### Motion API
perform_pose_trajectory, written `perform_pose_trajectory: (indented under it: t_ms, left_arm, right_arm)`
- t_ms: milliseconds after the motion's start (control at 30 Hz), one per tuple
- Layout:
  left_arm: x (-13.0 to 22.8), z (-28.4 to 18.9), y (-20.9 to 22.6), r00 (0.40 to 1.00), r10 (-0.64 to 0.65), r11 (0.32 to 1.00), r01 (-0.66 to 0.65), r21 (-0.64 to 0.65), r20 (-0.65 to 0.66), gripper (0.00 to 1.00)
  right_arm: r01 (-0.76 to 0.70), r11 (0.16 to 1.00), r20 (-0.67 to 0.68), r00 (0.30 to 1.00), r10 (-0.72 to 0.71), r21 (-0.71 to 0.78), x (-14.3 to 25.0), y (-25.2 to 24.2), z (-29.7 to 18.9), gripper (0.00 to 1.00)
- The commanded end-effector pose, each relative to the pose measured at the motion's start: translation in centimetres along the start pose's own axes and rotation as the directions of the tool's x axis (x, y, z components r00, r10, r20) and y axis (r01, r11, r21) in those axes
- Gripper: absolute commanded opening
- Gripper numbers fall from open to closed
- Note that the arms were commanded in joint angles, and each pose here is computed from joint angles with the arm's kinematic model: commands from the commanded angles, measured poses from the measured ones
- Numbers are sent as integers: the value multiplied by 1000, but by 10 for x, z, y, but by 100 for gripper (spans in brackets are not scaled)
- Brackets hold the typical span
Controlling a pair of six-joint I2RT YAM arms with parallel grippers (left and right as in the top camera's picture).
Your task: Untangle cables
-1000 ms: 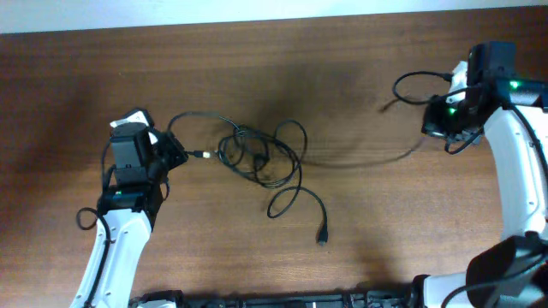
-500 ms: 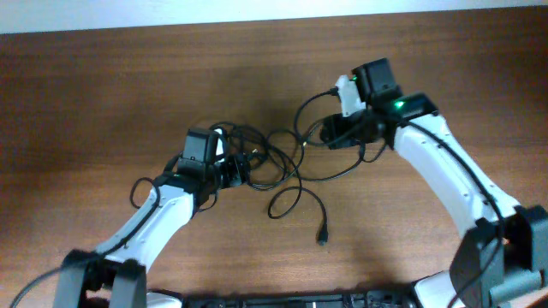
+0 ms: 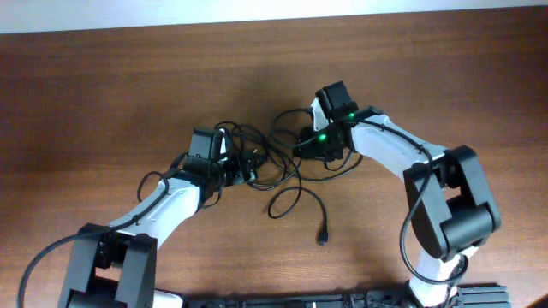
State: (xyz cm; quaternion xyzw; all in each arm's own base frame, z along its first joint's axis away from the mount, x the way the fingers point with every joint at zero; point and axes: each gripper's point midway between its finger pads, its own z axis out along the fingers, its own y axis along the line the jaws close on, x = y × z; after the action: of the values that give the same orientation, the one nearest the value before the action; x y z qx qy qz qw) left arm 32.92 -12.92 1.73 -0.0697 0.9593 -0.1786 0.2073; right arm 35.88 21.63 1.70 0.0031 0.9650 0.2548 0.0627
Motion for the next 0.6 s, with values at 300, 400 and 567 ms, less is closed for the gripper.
perform_pose_trajectory:
  t_ms: [300, 400, 567]
  left_arm:
    - [6, 5, 2, 1000, -3, 1000, 2, -10, -23, 57]
    - [6, 5, 2, 1000, -3, 1000, 2, -10, -22, 58]
    - [9, 4, -10, 999, 1, 998, 1, 56, -43, 99]
  right_arm:
    - [292, 899, 222, 948, -227, -326, -41, 97, -111, 4]
    - [481, 824, 411, 844, -343, -300, -23, 135, -199, 4]
    - [614, 749, 591, 709, -385, -248, 12, 165, -287, 4]
